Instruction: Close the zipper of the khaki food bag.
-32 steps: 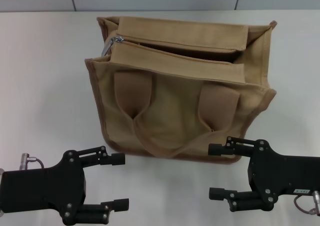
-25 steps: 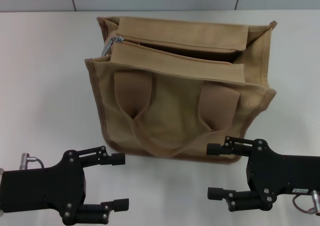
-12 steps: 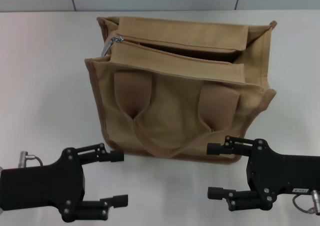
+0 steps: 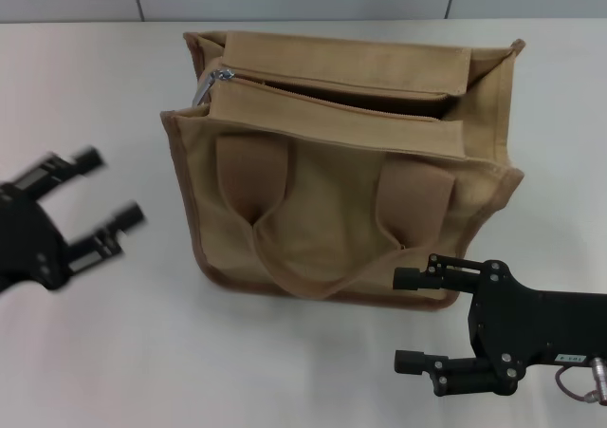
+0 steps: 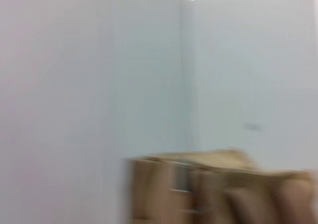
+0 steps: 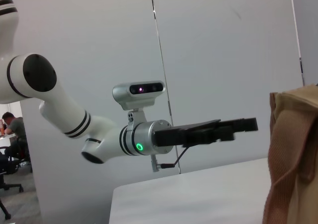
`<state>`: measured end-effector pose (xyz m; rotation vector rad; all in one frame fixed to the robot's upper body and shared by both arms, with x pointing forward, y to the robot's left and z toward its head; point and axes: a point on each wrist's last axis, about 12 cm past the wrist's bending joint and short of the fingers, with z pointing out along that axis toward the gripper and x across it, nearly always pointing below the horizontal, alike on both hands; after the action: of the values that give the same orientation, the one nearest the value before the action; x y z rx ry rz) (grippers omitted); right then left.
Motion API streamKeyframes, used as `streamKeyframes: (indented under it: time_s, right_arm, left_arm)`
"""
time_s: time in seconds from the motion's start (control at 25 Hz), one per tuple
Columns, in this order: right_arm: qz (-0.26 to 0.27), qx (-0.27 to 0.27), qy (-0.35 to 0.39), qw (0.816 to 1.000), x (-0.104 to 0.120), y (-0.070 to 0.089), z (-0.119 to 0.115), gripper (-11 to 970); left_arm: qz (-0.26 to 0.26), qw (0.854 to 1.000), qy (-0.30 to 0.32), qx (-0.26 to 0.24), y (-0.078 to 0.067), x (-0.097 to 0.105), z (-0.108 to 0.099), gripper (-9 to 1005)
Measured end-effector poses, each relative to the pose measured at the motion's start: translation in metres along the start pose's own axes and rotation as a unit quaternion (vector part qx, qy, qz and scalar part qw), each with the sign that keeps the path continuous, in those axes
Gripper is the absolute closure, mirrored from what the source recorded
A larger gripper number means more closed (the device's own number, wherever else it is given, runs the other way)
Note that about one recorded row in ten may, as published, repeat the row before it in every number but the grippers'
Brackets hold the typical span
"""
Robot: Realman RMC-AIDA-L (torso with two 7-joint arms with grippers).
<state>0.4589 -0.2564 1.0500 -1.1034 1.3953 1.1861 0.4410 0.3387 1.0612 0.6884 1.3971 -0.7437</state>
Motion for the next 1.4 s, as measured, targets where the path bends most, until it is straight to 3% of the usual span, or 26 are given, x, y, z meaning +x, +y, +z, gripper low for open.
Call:
streamKeyframes:
  time_s: [0.12,0.56,0.72,0.8,0.92,1.2,1.4]
  right_arm:
    - [0.0,0.0,0.0,1.0,0.0,0.0,0.0,178]
    - [0.0,0.0,0.0,1.0,0.0,0.0,0.0,182]
    - [0.0,-0.001,-0.001,1.0,0.0,0.0,0.0,184]
    - [0.0,-0.001,-0.001,1.0,0.0,0.0,0.0,185]
    - [0.001,-0.001,-0.001,1.0,0.0,0.001,0.0,186]
    - [0.003,0.0,-0.003,1.0,0.001,0.003,-0.002,188]
    - [0.004,0.0,-0.003,1.0,0.001,0.003,-0.002,190]
  left_arm:
    - [0.011,0.998,-0.011,-0.066,0.001,0.008,-0.007,212]
    - [0.014,0.997,-0.002,-0.072,0.006,0.011,0.001,215]
    - [0.021,0.997,0.014,-0.079,0.019,0.012,0.021,214]
    - [0.021,0.997,0.014,-0.079,0.019,0.012,0.021,214]
    - [0.025,0.997,0.027,-0.064,0.03,0.012,0.048,217]
    - [0.035,0.998,0.045,-0.018,0.034,0.01,0.089,227]
    - [0.041,0.998,0.04,-0.013,0.034,0.009,0.098,234]
